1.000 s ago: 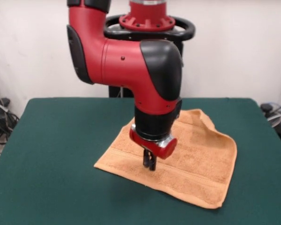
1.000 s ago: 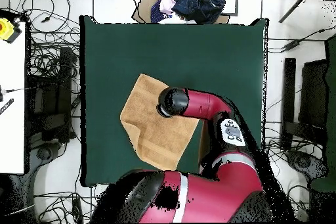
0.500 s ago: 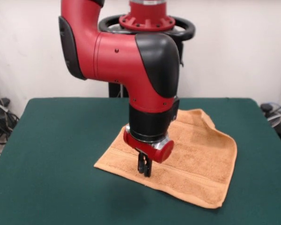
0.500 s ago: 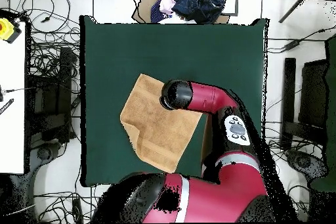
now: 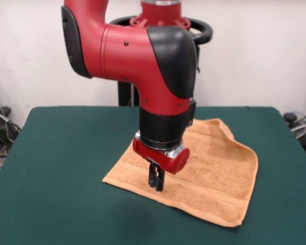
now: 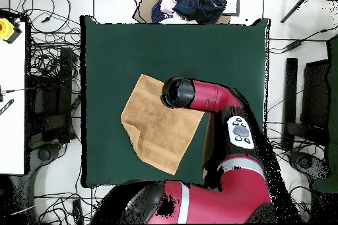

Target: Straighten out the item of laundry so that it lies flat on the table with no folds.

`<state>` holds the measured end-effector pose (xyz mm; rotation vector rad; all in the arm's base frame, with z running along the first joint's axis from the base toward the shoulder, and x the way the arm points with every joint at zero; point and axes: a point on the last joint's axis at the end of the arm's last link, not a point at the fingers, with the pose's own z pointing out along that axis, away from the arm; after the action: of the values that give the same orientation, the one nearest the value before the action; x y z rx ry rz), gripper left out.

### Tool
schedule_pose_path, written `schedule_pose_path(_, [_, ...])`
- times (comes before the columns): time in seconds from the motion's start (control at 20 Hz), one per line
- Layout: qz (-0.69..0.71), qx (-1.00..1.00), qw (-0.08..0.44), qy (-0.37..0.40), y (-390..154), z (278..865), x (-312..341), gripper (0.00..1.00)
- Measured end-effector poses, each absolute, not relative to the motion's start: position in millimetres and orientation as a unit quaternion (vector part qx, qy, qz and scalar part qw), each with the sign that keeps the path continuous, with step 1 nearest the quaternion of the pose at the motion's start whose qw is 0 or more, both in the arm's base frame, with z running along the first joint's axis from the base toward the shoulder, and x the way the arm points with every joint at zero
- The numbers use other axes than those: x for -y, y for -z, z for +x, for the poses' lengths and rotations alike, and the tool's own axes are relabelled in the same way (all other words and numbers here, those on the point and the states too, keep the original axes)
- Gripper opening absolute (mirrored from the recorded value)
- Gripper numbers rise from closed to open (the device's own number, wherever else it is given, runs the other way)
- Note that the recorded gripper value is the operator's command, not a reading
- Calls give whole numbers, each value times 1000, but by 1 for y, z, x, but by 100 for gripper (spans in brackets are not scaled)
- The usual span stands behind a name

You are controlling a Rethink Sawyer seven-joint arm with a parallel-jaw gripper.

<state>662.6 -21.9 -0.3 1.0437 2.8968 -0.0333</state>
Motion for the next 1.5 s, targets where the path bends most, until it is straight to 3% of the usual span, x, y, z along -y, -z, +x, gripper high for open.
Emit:
schedule_pose_path(0.6, [338, -940, 41, 11, -18, 664, 23, 0])
schedule_pose_path(1.5, [331, -943, -23, 4, 5, 609, -6, 0])
